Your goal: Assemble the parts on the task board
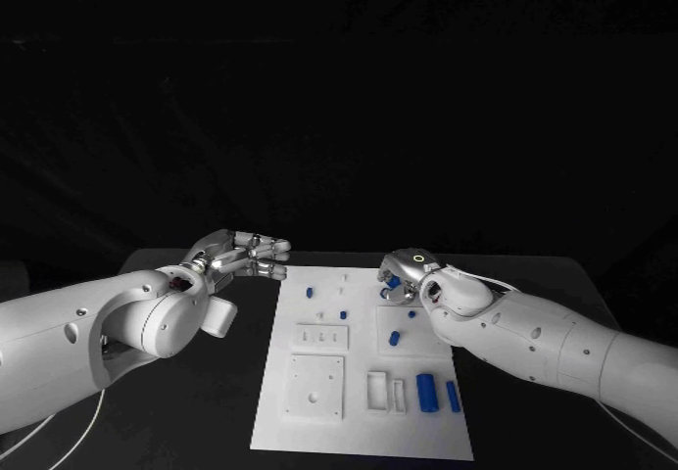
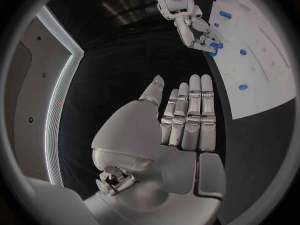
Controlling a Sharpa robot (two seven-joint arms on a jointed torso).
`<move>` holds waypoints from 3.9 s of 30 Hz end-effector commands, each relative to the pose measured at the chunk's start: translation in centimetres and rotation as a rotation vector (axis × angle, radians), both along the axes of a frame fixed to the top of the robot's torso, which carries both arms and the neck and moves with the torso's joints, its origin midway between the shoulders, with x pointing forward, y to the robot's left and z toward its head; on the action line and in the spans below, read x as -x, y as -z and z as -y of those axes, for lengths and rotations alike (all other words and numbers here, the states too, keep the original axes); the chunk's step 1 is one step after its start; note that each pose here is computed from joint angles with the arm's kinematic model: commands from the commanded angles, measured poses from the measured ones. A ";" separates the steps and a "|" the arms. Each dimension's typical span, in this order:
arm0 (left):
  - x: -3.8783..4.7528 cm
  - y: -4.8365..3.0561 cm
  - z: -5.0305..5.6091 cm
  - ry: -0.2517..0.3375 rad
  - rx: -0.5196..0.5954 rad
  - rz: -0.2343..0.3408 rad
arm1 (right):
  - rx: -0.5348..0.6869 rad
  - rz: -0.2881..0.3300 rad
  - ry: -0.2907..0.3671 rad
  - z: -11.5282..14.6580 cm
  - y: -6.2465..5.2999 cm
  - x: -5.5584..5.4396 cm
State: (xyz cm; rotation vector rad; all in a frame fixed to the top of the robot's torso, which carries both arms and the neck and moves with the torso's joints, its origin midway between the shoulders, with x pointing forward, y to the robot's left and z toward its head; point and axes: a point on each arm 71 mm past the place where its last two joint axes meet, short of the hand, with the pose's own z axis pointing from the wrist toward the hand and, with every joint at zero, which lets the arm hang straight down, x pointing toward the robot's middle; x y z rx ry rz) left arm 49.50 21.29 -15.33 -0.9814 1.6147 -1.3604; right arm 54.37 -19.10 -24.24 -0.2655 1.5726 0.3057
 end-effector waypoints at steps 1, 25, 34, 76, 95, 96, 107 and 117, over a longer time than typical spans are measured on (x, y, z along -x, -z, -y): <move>0.02 -0.12 0.3 0.024 0.003 0.005 | 0.021 0.000 0.003 0.0 0.2 0.0; 0.01 -0.05 0.0 0.026 -0.002 -0.004 | 0.035 0.007 0.005 0.0 0.9 0.4; -0.01 -0.02 0.0 0.028 -0.004 -0.006 | -0.014 0.085 -0.001 -0.7 0.0 0.8; -0.29 0.07 1.6 0.063 -0.009 -0.016 | -0.108 0.188 0.029 -6.9 -3.4 -1.5; -0.33 -0.37 1.7 0.068 -0.010 -0.008 | -0.087 0.175 0.036 -6.5 -3.0 -1.8; -0.34 -0.39 1.7 0.069 -0.010 -0.008 | -0.086 0.175 0.036 -6.5 -3.0 -1.8; -0.42 -0.51 1.5 0.065 -0.012 -0.004 | -0.077 0.170 0.030 -6.6 -3.0 -1.7; -0.48 -0.52 1.6 0.067 -0.013 -0.005 | -0.072 0.163 0.025 -6.8 -2.9 -1.7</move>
